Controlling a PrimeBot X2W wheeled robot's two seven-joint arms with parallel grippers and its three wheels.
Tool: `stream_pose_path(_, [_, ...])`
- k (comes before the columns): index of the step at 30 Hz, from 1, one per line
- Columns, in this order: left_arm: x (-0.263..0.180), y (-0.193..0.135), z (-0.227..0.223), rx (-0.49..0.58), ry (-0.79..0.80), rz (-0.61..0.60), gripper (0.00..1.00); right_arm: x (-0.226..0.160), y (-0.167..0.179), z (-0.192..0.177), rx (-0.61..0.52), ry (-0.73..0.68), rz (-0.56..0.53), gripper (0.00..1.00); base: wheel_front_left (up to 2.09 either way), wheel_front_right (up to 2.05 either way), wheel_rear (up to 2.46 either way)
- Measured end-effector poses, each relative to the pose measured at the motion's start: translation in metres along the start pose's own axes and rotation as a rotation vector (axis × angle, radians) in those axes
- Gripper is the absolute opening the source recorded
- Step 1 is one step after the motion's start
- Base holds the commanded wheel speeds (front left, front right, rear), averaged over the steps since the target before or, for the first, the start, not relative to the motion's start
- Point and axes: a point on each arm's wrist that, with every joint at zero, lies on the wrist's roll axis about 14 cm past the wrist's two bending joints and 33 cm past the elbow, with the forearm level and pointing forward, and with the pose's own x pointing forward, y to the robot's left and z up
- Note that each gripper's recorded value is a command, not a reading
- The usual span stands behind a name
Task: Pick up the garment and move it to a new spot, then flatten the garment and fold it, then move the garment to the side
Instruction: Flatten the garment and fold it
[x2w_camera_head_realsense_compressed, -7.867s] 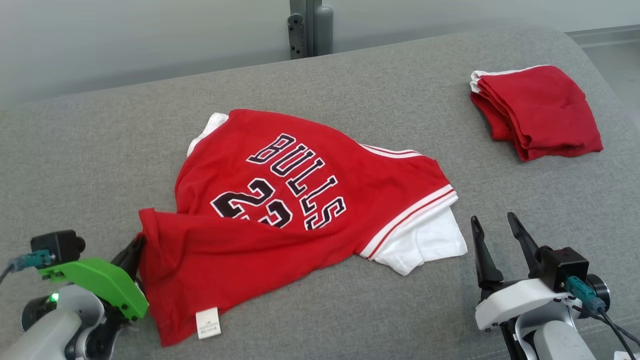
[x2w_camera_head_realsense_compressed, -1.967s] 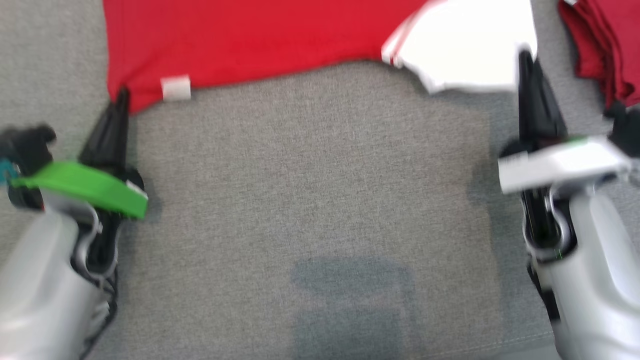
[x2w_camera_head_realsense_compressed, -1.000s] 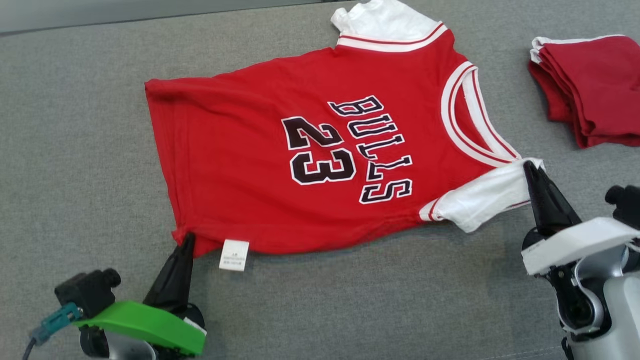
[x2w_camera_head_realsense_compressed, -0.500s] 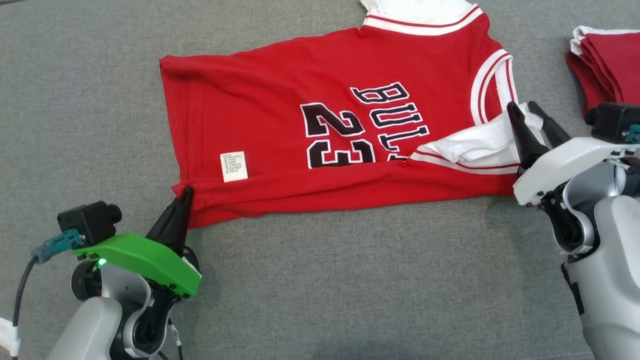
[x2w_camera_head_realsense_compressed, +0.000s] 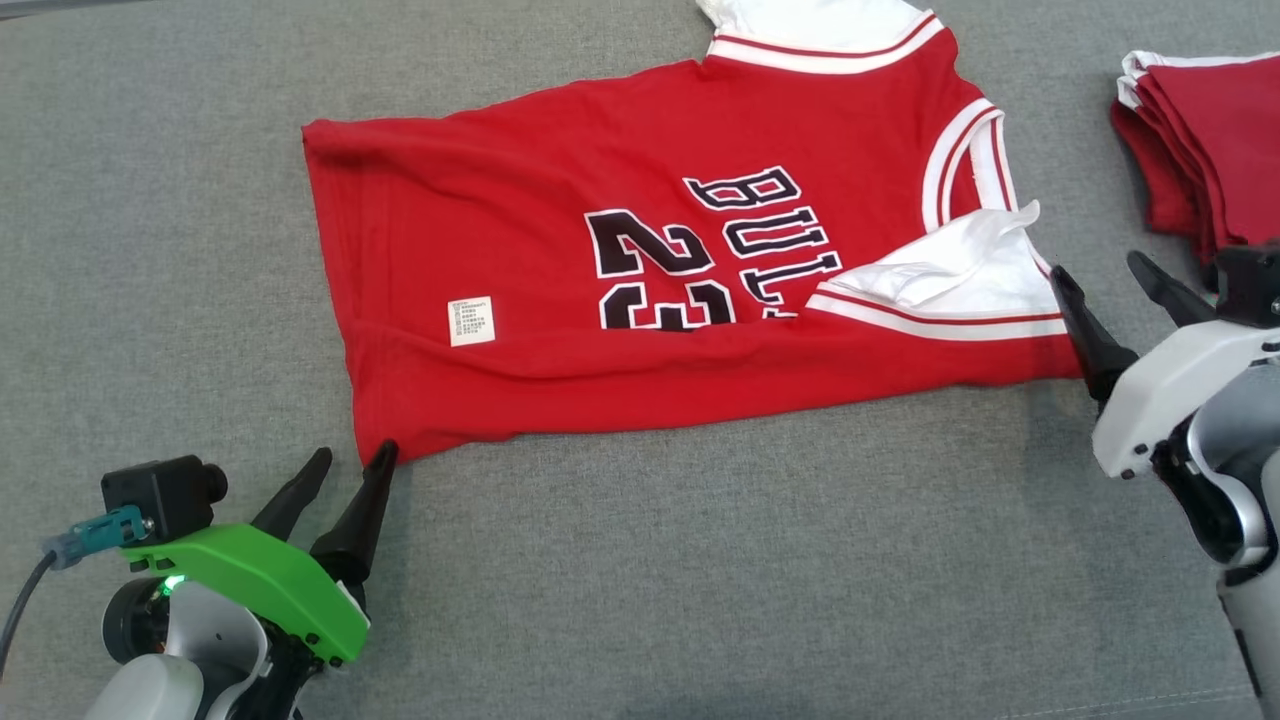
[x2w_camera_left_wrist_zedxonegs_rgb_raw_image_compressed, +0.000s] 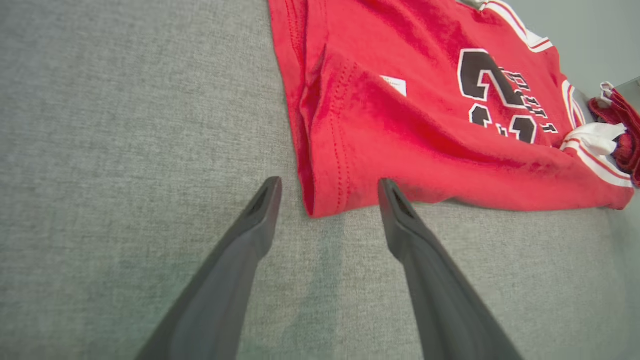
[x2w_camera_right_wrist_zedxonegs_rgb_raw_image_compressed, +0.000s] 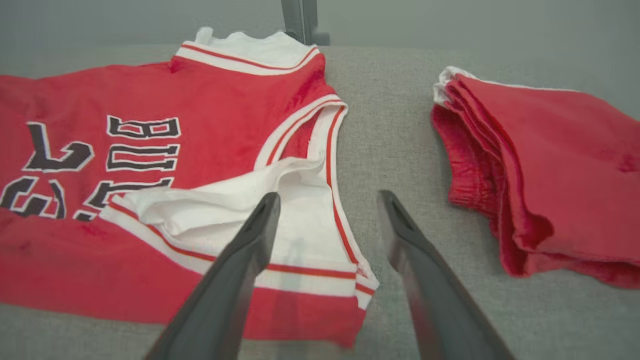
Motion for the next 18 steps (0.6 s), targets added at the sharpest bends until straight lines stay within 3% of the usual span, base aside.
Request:
stream_pose_path(5, [0.007, 0.004, -0.008, -0.026, 0.04, 0.007, 1.0, -0.002, -0.012, -0.028, -0.03, 0.155, -0.026, 1.0, 0.0, 0.0, 0.0])
stream_pose_path(11, [0.025, 0.006, -0.017, -0.042, 0.096, -0.011, 1.0, 0.005, 0.001, -0.068, 0.0, 0.338, 0.007, 1.0, 0.0, 0.0, 0.0])
stream_pose_path(12, [0.027, 0.007, -0.02, -0.045, 0.108, -0.015, 0.45, 0.008, 0.003, -0.071, 0.009, 0.35, 0.016, 1.0, 0.0, 0.0, 0.0])
stream_pose_path(13, [0.028, 0.008, -0.021, -0.051, 0.115, -0.019, 0.05, 0.01, 0.005, -0.072, 0.021, 0.354, 0.024, 1.0, 0.0, 0.0, 0.0])
stream_pose_path(14, [0.029, 0.008, -0.023, -0.049, 0.12, -0.026, 0.0, 0.013, 0.007, -0.072, 0.029, 0.354, 0.029, 0.63, 0.0, 0.0, 0.0])
stream_pose_path(15, [0.029, 0.009, -0.024, -0.053, 0.125, -0.032, 0.0, 0.015, 0.009, -0.07, 0.041, 0.35, 0.037, 0.0, 0.0, 0.0, 0.0])
stream_pose_path(18, [0.025, 0.006, -0.027, -0.071, 0.144, -0.055, 0.0, 0.015, 0.014, -0.065, 0.089, 0.332, 0.055, 0.0, 0.0, 0.0, 0.0])
